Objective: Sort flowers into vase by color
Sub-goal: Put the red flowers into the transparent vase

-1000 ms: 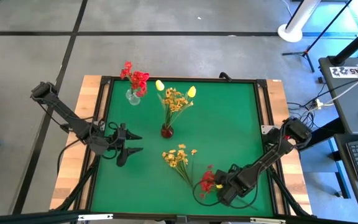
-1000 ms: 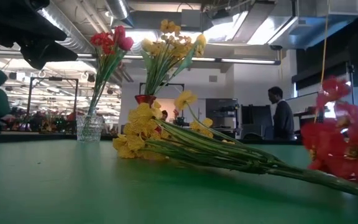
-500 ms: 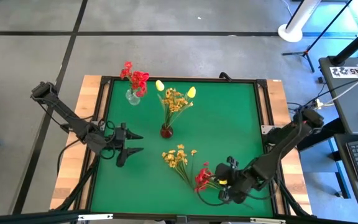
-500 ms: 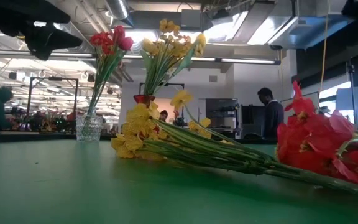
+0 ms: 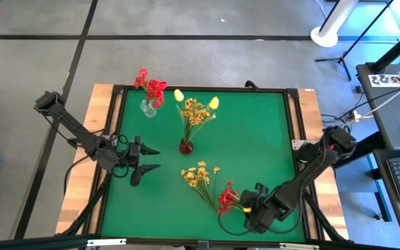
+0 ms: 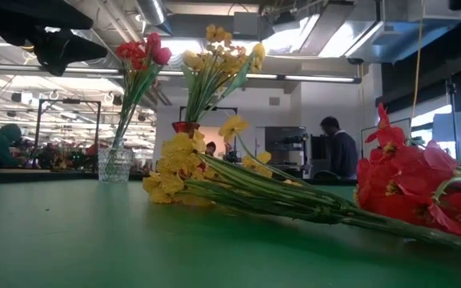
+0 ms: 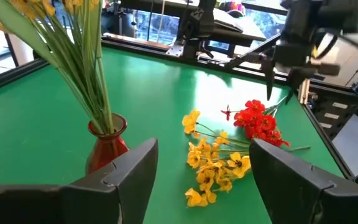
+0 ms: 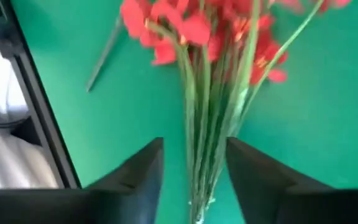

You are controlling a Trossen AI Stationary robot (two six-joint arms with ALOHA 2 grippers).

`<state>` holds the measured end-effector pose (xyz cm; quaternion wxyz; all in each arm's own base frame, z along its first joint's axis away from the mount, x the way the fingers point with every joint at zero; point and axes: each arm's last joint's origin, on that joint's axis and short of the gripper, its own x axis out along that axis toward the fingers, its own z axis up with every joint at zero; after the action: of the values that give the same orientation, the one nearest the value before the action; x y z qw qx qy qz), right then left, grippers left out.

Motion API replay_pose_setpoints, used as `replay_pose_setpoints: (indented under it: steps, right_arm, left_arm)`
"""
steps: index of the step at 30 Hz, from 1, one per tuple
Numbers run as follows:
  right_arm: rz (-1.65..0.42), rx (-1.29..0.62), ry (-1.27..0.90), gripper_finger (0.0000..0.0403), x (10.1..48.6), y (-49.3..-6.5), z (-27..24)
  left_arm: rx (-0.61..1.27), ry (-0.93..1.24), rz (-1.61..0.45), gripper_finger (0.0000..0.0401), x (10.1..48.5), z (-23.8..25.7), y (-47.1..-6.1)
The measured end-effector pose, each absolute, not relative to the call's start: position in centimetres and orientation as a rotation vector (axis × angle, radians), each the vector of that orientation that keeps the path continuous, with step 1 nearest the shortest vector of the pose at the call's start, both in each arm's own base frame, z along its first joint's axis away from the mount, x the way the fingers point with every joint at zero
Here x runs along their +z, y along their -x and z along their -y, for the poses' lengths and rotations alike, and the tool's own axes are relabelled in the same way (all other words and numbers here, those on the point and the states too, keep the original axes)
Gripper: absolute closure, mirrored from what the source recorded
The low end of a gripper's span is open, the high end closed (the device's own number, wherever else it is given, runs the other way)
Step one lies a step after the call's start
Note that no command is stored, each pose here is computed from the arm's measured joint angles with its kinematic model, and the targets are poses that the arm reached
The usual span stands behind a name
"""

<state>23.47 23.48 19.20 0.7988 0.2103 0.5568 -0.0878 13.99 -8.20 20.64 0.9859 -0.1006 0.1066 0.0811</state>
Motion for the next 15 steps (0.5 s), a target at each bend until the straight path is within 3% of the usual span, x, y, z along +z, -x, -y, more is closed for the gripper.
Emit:
replay_pose_setpoints:
  steps: [4,8,12,15]
  right_arm:
    - [-1.214,-0.196,-0.439,0.0177,17.7,-23.9,-24.0]
    - [-1.265,-0.246,-0.394,0.0152,15.8,-24.2,-23.9]
    - [-1.318,-0.269,-0.394,0.0155,14.5,-24.9,-23.6]
    - [-1.351,-0.259,-0.386,0.0188,14.3,-25.0,-23.3]
  left_arm:
    - [0.164,0.204,-0.214,0.0154,20.6,8.2,-14.0]
    - [0.164,0.205,-0.212,0.0154,20.7,8.2,-14.0]
    - [0.164,0.207,-0.211,0.0154,20.7,8.2,-14.0]
    - [0.164,0.207,-0.211,0.0154,20.7,8.2,-14.0]
